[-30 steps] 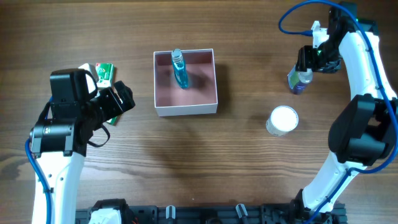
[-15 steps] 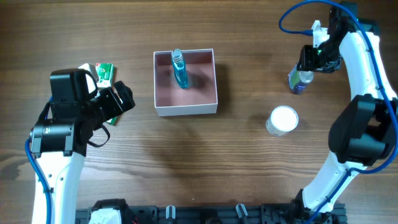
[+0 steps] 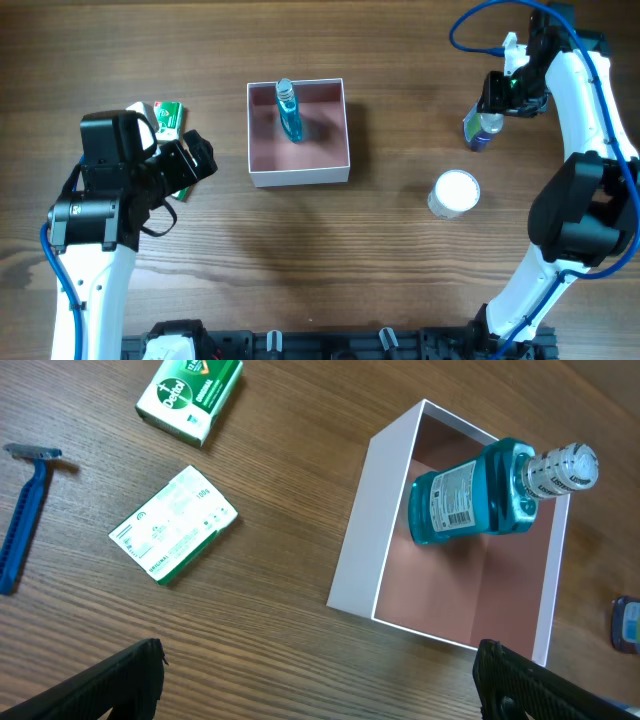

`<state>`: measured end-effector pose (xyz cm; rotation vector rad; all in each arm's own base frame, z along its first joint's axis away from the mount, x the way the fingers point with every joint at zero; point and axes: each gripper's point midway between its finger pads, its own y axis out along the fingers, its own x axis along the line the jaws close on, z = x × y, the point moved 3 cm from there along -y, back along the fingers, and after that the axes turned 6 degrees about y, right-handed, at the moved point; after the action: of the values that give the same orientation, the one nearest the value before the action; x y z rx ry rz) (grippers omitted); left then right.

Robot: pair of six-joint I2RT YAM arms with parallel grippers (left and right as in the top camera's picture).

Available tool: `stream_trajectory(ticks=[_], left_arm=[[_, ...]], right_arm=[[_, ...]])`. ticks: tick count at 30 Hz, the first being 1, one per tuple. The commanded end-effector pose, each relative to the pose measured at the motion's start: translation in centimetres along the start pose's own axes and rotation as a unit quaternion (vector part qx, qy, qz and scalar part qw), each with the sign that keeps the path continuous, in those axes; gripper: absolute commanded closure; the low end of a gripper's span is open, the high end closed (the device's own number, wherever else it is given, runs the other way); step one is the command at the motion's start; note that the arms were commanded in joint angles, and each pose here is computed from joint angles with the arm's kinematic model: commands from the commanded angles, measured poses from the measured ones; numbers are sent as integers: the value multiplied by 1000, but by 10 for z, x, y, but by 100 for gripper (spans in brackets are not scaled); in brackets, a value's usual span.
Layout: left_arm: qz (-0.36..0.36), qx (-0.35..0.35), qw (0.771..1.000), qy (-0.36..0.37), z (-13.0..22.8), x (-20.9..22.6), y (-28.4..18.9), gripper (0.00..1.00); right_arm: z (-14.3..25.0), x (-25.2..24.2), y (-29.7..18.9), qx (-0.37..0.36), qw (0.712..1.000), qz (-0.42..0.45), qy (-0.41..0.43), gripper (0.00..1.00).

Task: Pack container
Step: 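Move the right gripper to the foam soap bottle and grasp it, then place the foam soap bottle in the box beside the mouthwash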

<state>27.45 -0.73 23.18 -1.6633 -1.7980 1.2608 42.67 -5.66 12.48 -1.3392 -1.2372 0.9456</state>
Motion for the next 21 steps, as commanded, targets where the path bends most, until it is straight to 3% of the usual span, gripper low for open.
stream_trajectory(ticks=[1,3,5,8,16,21], left_arm=[[12,-9,1000,9,-6,-6,-5,0],[12,-9,1000,9,-6,-6,-5,0],[12,-9,1000,9,-6,-6,-5,0],[12,-9,1000,9,-6,-6,-5,0],[12,-9,1000,9,-6,-6,-5,0],[12,-9,1000,9,-6,-6,-5,0]], right_arm=[[0,5,-4,-6,1000,-11,19,77],[-4,11,-19,-28,999,-12,13,80],[-8,20,-41,-57,998,-15,6,92],[-7,36,-74,-96,995,-22,-4,96],[28,126,-172,-207,974,-75,-42,96],[62,202,-193,-215,965,-147,-40,96]])
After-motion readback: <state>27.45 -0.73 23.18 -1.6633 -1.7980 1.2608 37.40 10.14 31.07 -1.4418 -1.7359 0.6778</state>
